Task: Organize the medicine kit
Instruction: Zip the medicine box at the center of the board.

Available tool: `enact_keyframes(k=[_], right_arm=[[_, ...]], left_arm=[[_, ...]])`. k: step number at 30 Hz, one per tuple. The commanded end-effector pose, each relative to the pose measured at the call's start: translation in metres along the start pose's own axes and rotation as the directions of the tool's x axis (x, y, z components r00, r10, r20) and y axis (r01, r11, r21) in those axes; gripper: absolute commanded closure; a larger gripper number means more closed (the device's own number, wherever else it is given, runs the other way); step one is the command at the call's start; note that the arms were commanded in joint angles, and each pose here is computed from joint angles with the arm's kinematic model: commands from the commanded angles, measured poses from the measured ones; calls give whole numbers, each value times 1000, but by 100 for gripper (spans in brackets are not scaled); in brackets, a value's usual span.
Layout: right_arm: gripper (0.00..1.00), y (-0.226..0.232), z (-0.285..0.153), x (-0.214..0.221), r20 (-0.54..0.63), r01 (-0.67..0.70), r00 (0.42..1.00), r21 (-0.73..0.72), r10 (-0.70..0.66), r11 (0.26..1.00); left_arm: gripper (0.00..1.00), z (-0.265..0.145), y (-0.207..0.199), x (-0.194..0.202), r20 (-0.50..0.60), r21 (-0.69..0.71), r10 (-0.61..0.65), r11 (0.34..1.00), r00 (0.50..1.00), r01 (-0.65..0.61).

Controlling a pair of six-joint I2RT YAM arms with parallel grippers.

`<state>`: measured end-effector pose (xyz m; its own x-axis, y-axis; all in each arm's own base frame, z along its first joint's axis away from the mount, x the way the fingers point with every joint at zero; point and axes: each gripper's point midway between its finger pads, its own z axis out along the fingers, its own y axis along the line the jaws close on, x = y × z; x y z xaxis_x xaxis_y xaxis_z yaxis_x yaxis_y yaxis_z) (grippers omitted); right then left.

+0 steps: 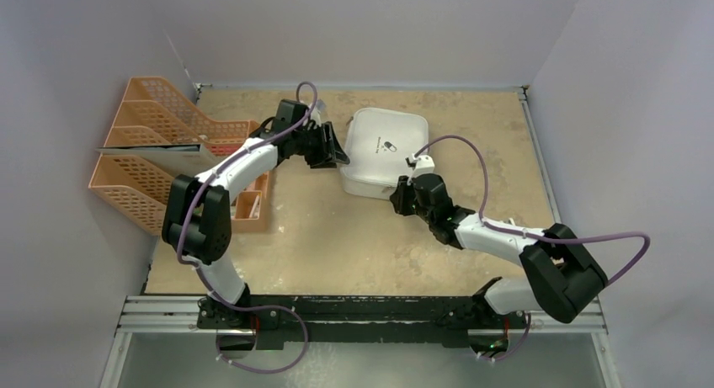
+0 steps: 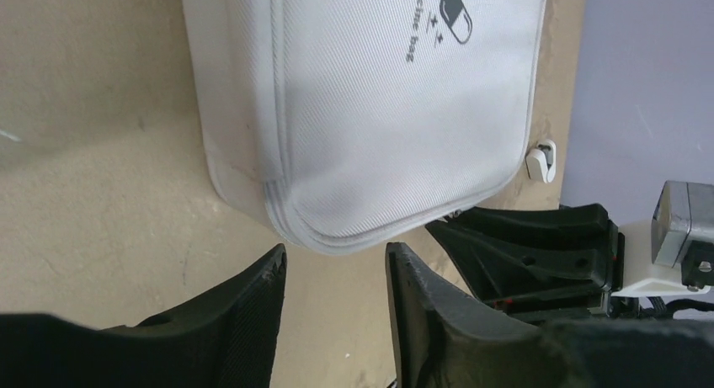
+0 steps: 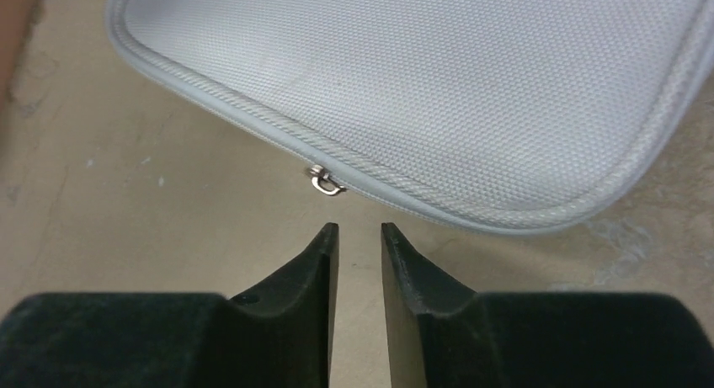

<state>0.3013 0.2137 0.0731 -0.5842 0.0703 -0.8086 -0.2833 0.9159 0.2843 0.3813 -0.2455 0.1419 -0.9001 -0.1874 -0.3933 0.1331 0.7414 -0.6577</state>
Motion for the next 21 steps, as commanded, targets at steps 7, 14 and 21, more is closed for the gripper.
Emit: enact_keyframes(k=[7, 14, 21], right_arm=[[43, 29, 5, -30, 120, 46, 992, -51, -40, 998], [41, 29, 20, -49, 233, 98, 966, 68, -111, 993], [47, 30, 31, -65, 323, 108, 932, 186, -164, 977]], left_arm=[[53, 10, -26, 35, -37, 107, -31, 994, 999, 35], [52, 23, -10, 38, -24, 63, -32, 997, 999, 33], [52, 28, 2, 42, -29, 24, -41, 999, 999, 41]])
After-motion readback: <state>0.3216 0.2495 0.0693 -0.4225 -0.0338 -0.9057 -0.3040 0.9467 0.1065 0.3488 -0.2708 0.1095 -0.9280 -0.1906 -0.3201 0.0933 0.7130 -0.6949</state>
